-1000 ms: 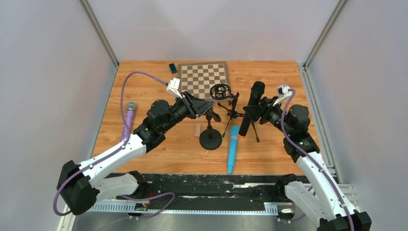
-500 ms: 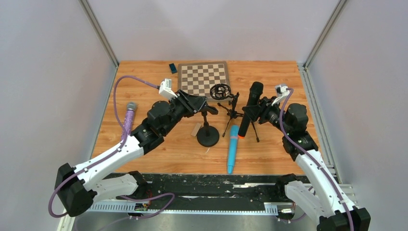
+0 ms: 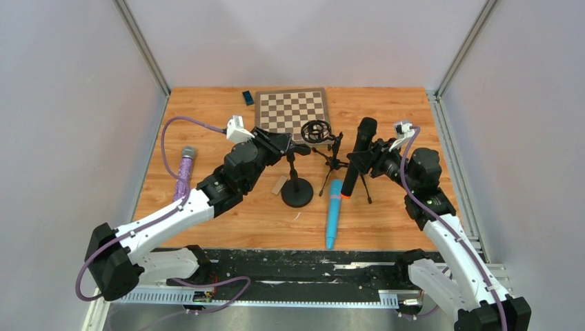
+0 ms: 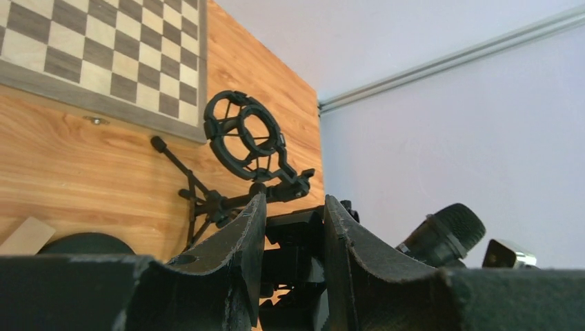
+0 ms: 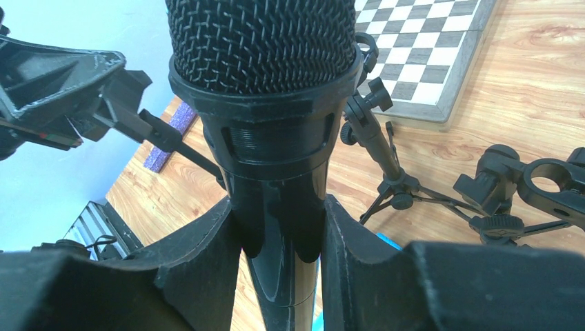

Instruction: Attach the microphones to the stand

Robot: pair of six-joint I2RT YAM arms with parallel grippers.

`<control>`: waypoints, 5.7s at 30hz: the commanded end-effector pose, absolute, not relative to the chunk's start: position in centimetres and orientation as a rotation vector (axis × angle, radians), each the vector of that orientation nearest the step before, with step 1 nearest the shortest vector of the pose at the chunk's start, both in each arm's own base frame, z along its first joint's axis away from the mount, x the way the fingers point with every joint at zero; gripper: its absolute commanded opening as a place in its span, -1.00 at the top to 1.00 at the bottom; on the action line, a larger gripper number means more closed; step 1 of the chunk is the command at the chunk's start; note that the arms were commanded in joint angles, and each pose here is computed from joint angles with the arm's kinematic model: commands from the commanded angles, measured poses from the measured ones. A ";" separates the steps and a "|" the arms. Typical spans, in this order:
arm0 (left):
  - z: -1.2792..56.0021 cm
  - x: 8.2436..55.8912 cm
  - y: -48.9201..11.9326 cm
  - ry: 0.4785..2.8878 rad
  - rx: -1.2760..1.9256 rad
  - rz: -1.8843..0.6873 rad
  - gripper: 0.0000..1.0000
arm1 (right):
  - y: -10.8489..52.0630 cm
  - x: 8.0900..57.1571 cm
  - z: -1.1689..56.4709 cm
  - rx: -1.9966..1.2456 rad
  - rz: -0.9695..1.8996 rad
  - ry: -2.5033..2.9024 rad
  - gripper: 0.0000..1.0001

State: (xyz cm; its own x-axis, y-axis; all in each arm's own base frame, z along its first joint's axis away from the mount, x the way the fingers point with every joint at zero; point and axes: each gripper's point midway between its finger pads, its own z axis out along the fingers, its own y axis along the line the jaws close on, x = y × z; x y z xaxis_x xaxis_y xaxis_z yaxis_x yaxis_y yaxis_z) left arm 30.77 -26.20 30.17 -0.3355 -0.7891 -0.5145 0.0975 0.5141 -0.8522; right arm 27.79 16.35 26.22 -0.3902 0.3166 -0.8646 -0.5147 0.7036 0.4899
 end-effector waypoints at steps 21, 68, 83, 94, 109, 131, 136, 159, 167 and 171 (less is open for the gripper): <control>29.8 28.9 -19.9 1.509 -0.498 -0.834 -1.00 | 16.4 28.1 28.4 -0.161 0.911 1.677 1.00; 27.8 24.2 -26.2 1.657 0.974 -0.827 -1.00 | 16.6 27.8 28.4 -0.225 0.896 1.661 1.00; 29.9 26.5 -25.8 1.432 1.065 -0.814 -1.00 | 16.5 27.9 28.0 -0.218 0.895 1.669 1.00; 31.0 28.2 -26.2 1.340 1.089 -0.747 -1.00 | 16.5 27.9 27.9 -0.220 0.892 1.670 1.00; 31.1 30.2 -27.7 1.374 1.108 -0.804 -0.94 | 16.3 28.0 27.8 -0.212 0.880 1.672 1.00; 31.0 29.9 -28.2 1.383 1.070 -0.872 -0.39 | 16.4 28.1 27.3 -0.202 0.885 1.685 1.00; 31.2 29.1 -27.9 1.345 1.086 -0.867 0.05 | 16.4 28.0 27.4 -0.202 0.890 1.685 1.00; 33.0 24.1 -27.9 1.159 1.151 -0.999 0.54 | 16.8 28.1 29.5 -0.231 0.906 1.641 1.00; 31.9 24.5 -28.3 1.204 1.168 -1.045 0.69 | 17.3 27.8 33.4 -0.327 0.906 1.518 1.00; 31.3 24.4 -28.4 1.223 1.173 -1.059 0.79 | 17.6 27.8 34.8 -0.340 0.921 1.464 1.00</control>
State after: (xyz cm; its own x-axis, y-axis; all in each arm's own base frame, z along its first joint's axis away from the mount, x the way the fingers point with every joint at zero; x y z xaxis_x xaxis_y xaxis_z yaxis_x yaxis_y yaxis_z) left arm 24.56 -28.20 28.65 0.0016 0.0699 -0.9976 0.9895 0.1444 0.0117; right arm 27.86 17.26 29.23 -0.3130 0.2886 -0.9049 -0.6143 0.6651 0.4246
